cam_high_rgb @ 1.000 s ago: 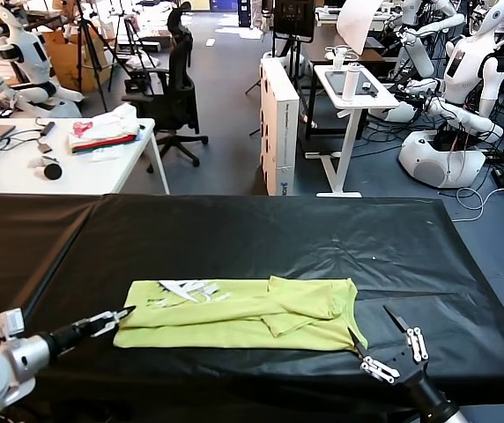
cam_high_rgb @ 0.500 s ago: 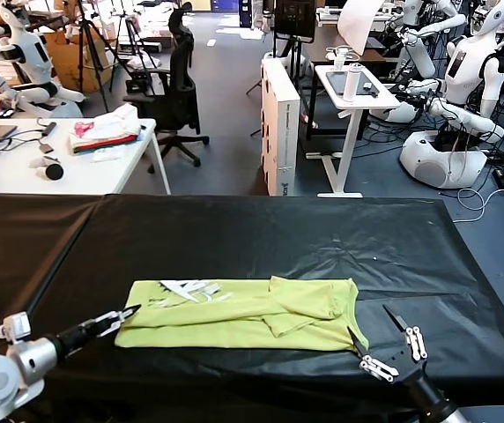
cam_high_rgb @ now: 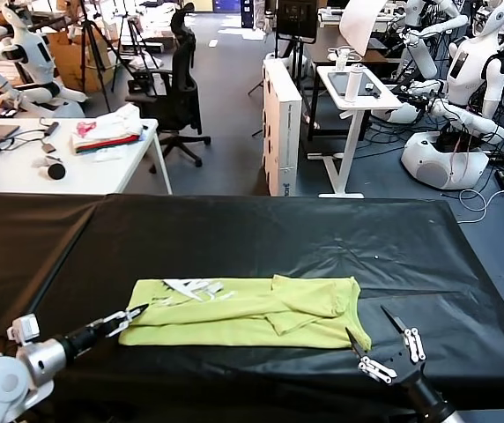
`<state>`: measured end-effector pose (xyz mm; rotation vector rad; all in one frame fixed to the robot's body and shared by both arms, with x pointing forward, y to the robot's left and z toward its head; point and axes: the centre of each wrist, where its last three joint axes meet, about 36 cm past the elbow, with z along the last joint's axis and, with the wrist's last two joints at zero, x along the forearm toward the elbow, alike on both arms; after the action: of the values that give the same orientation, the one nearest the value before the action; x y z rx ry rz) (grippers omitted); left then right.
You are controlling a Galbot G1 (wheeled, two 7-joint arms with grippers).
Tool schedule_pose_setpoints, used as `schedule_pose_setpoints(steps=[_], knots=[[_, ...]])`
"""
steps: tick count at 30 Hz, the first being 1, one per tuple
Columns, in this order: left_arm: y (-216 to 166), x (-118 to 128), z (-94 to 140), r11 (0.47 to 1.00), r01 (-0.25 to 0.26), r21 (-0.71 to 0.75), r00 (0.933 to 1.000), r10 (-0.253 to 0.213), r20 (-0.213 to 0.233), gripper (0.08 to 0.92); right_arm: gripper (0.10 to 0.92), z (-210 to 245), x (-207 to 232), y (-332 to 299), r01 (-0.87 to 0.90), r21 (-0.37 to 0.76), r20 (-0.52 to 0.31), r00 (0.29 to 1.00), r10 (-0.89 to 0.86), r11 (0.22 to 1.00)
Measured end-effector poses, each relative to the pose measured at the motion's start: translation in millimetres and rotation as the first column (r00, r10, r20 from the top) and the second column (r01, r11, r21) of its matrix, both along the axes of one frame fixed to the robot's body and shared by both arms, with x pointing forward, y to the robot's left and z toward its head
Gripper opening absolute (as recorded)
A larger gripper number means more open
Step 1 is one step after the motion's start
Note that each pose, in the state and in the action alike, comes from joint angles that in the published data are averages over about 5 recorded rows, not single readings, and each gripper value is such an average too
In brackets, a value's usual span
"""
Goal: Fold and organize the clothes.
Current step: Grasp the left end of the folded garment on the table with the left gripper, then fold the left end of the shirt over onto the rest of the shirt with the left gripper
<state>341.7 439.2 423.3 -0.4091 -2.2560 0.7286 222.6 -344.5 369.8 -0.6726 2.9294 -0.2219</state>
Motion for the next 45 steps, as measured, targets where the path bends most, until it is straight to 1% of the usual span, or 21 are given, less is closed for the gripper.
schedule_pose_setpoints(steps=[6,16,19,20,23,24,27,28,30,36,41,45], knots=[[-1,-1,1,1.0,0.002,-0.006,1.0,-0.002,0.003,0.779,0.907,-1,0,3,-0.002,0.003,-0.002,1.0,0.002,1.0],[-5,-1,-3,1.0,0.006,-0.014,1.0,-0.006,0.004,0.773,0.907,-1,-1,4,-0.002,0.005,-0.002,1.0,0.002,1.0],[-5,-1,-3,1.0,0.004,-0.013,1.0,-0.004,0.002,0.726,0.907,-1,-1,5,-0.003,0.006,-0.001,1.0,0.003,1.0],[-5,-1,-3,1.0,0.004,-0.012,1.0,-0.004,0.002,0.691,0.907,-1,-1,6,-0.004,0.007,0.0,1.0,0.004,1.0],[-4,-1,-3,1.0,0.004,-0.007,1.0,-0.004,0.0,0.534,0.907,-1,-1,7,-0.006,0.009,0.001,1.0,0.006,1.0],[-4,-1,-3,1.0,0.004,-0.004,1.0,-0.004,-0.002,0.46,0.907,-1,-1,8,-0.007,0.01,0.001,1.0,0.007,1.0],[-5,-2,-2,1.0,0.005,0.004,1.0,-0.005,-0.004,0.278,0.907,-2,-1,9,-0.007,0.011,0.001,1.0,0.007,1.0],[-5,-2,-2,1.0,0.004,0.008,1.0,-0.004,-0.003,0.229,0.907,-2,-1,10,-0.007,0.012,0.001,1.0,0.007,1.0],[-6,-2,-1,1.0,0.001,0.019,1.0,-0.001,0.002,0.184,0.907,-3,-1,11,-0.008,0.014,0.001,1.0,0.008,1.0],[-4,-4,11,0.997,-0.022,0.072,0.9995,0.02,0.026,0.187,0.907,-5,2,16,-0.009,0.022,0.007,1.0,0.008,1.0],[3,-7,37,0.981,-0.031,0.191,0.997,0.017,0.076,0.187,0.907,-7,8,21,-0.001,0.033,0.008,1.0,0.001,0.999],[11,-11,62,0.95,-0.039,0.309,0.9933,0.003,0.116,0.187,0.907,-7,13,26,0.001,0.042,0.009,1.0,-0.001,0.999]])
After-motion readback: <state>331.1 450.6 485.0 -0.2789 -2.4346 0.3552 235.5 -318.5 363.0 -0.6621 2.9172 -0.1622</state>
